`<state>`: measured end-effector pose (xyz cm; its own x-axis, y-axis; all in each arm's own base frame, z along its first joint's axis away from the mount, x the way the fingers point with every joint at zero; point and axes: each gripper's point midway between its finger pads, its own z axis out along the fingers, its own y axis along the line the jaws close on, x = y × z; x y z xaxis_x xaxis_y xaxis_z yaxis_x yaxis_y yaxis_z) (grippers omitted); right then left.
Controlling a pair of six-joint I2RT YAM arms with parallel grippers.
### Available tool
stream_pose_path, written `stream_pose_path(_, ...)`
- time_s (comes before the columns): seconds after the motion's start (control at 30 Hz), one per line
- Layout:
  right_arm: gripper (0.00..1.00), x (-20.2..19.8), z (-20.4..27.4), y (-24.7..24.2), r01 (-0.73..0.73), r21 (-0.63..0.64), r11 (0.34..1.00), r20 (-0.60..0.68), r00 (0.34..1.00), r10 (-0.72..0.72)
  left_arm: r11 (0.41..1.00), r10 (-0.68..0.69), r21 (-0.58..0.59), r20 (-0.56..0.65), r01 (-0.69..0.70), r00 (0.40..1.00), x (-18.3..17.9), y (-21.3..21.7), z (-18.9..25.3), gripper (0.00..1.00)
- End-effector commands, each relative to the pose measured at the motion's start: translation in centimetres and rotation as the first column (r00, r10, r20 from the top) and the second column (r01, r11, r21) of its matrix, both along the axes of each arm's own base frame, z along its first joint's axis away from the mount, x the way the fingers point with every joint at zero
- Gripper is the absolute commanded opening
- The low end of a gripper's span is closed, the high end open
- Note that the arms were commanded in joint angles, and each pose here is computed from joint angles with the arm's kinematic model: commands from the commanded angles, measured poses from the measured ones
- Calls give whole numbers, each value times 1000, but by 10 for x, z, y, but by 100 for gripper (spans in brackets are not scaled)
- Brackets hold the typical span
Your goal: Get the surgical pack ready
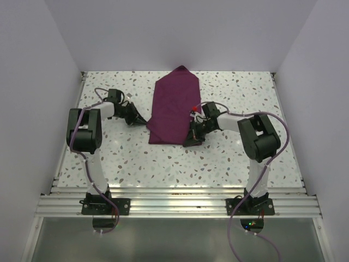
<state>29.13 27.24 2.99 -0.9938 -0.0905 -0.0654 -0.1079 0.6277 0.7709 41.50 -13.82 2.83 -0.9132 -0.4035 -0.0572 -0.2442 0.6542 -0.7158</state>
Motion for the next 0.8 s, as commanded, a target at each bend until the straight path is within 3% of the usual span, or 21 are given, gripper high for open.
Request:
stream_pose_path(0.0, 0, 0, 19, -19, 17, 4, 1000, 63, 998, -17, 998, -17, 63, 57, 13, 998, 14, 8, 5, 0)
stream_pose_path(0.17, 0, 19, 45, -38, 79, 33, 996, 103, 991, -82, 993, -26, 113, 76, 17, 997, 15, 14, 16, 3)
stream_pose_path(0.3, 0, 27, 45, -43, 91, 42, 995, 100, 990, -94, 990, -23, 139, 97, 9, 995, 14, 18, 31, 39)
stream_pose_path(0.33, 0, 29, 43, -44, 95, 44, 994, 101, 990, -99, 990, -23, 142, 119, 6, 993, 17, 18, 39, 41)
stream_pose_path(0.47, 0, 25, 23, -53, 119, 25, 993, 59, 991, -120, 989, -5, 146, 159, -19, 987, 20, 19, 61, 41)
stream_pose_path(0.77, 0, 6, -3, -80, 182, -78, 980, -8, 983, -183, 997, -33, 71, 238, 17, 971, 28, -15, 106, 28)
